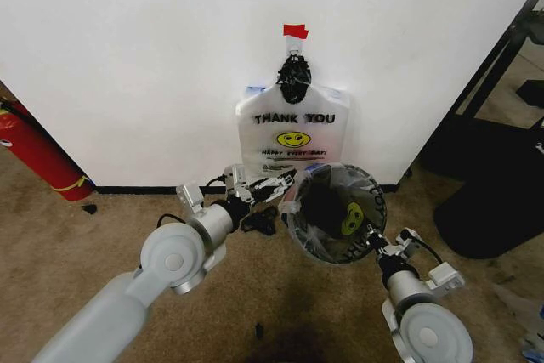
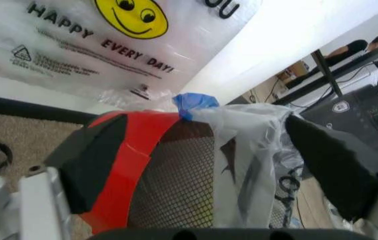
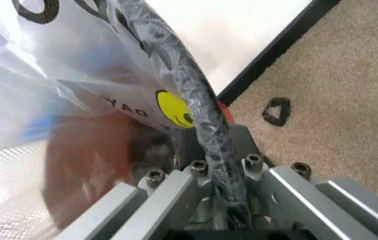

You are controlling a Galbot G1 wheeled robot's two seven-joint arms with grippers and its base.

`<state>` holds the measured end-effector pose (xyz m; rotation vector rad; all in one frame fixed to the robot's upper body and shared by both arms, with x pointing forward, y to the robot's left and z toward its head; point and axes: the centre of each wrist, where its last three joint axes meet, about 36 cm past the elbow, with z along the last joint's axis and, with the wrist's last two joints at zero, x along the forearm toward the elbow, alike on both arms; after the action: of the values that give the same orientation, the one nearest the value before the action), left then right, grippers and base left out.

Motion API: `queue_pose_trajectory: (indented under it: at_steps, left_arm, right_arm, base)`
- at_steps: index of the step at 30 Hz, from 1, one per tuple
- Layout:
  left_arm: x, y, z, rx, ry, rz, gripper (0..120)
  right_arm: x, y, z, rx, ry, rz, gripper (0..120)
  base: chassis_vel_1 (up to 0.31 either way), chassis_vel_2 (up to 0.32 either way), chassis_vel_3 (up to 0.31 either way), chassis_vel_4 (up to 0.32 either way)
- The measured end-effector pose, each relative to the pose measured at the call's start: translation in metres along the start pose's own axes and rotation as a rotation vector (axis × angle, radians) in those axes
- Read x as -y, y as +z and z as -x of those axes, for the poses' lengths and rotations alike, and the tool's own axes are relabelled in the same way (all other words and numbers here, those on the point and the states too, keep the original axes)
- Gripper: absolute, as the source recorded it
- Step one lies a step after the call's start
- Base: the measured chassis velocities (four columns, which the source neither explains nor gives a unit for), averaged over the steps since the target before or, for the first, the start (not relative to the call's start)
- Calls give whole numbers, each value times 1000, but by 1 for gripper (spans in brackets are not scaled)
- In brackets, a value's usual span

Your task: Pick up the garbage bag from the wall and place it over the trash bin.

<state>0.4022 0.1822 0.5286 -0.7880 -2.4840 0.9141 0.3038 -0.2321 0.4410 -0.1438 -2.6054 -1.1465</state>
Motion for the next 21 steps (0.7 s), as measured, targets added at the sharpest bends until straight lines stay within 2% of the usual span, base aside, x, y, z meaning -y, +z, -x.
queue_pose_trajectory:
  at_steps: [1,3,9,10,16,18,21]
  left_arm:
    - [-1,1,1,0,-3,-1,83]
    - [-2,3,2,-1,-6,-2,81]
    - [-5,11,5,5,-7,9,56]
    - [-5,11,5,5,-7,9,56]
    - [-5,18,5,3,-12,21,29]
    - [-5,18,5,2,-13,22,26]
    - [-4,19,4,3,-9,22,14]
  right_arm:
    - [0,0,-1,0,0,0,0]
    - [-1,0,-1,1,0,0,0]
    - [-5,-2,-3,7,-2,1,0]
    - [-5,-2,-3,7,-2,1,0]
    - [-6,-1,-4,6,1,4,0]
    - [-6,-1,-4,6,1,4,0]
    - [-6,-1,-4,6,2,6,0]
  base:
    - [0,0,0,0]
    - [0,0,0,0]
    - [0,0,0,0]
    - [0,0,0,0]
    - [0,0,0,0]
    - [0,0,0,0]
    - [0,0,0,0]
